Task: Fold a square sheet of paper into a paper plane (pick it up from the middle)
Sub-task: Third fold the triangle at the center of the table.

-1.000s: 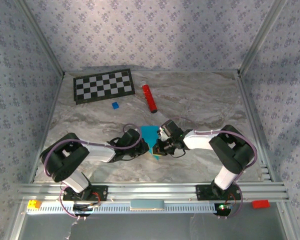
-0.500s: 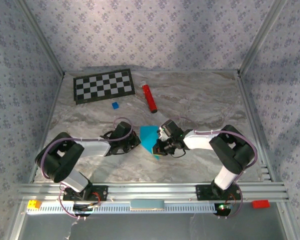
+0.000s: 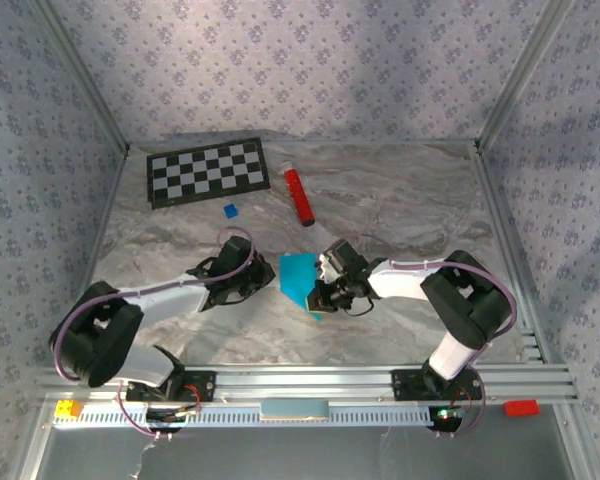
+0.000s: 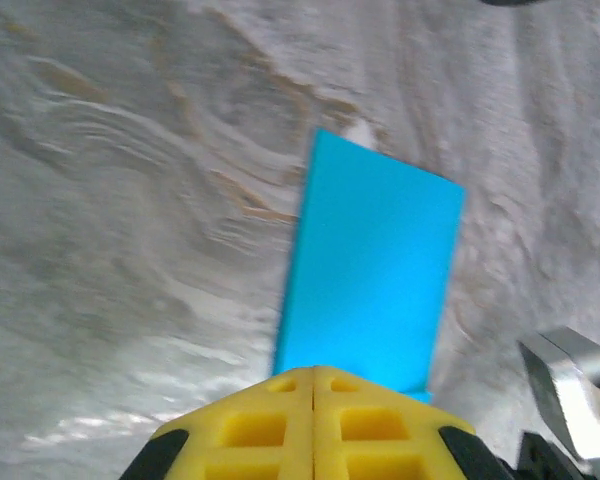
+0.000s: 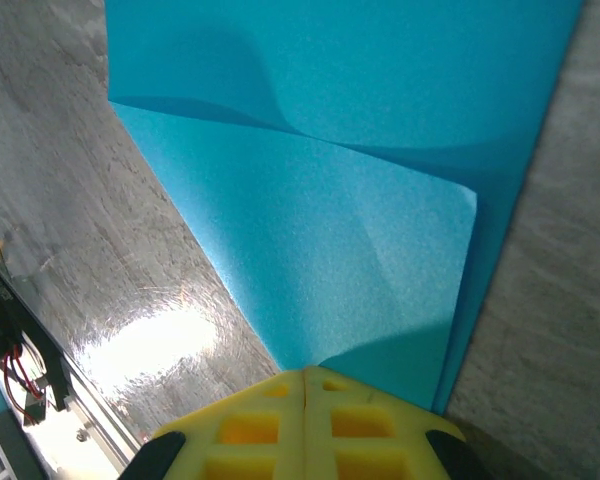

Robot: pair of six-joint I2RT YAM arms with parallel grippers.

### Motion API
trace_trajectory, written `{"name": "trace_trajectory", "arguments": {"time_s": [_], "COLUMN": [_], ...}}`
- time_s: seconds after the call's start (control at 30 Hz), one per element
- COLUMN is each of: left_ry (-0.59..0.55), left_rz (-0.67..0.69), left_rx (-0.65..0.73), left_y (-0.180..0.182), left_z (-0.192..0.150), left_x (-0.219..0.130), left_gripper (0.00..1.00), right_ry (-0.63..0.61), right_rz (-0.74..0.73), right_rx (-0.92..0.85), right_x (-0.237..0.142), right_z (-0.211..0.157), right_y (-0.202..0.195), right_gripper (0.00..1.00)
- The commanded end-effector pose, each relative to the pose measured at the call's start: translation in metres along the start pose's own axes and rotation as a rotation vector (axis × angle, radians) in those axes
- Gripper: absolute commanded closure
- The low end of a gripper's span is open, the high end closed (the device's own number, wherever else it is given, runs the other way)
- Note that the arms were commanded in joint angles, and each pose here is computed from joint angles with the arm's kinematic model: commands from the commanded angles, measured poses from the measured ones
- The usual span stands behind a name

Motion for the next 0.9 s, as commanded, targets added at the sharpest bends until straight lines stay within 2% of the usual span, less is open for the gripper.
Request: {"name": "trace_trajectory", "arguments": {"time_s": [0.0, 0.13, 0.23, 0.3, 0.5, 0.63, 0.87], "left_ry": [0.041, 0.113, 0.149, 0.164, 0.18, 0.178, 0.191], "left_rz": [-0.088, -0.163, -0.161, -0.142, 0.053, 0.066, 0.051], "left_rx": [0.072, 0.093, 0.103, 0.093, 0.038, 0.004, 0.026], "left_y": [-0.024, -0.047, -0.052, -0.047, 0.005, 0.024, 0.021], "left_z": [-0.01, -0.03, -0.041, -0.045, -0.058, -0.066, -0.068], "left_x": [0.003, 0.018, 0.032, 0.042, 0.051, 0.047, 0.046], "left_gripper": [0.93, 0.94, 0.95, 0.97, 1.0, 1.0, 1.0], "right_ry": [0.056, 0.047, 0.043, 0.045, 0.039, 0.034, 0.002], "right_rz": [-0.134, -0.137, -0.137, -0.136, -0.127, -0.106, -0.018], "right_rx": [0.055, 0.062, 0.068, 0.068, 0.055, 0.038, -0.025], "right_x": [0.004, 0.004, 0.003, 0.003, 0.0, -0.004, -0.018], "right_z": [-0.012, -0.012, -0.011, -0.012, -0.012, -0.011, -0.005], "right_y": [-0.033, -0.034, -0.035, -0.035, -0.033, -0.027, 0.01], "right_gripper": [1.0, 1.0, 1.0, 1.0, 1.0, 1.0, 0.99]}}
Point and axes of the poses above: each hand's point on the last joint's axis, 136 mm out from that joint toward the fingers, its own x axis out along the fingers, its own y axis along the line the jaws close on, z = x × y, the point moved 3 cm from there along -x, back along the fingers, and after that the axes turned 15 degrees about x, right-handed, at the moved point
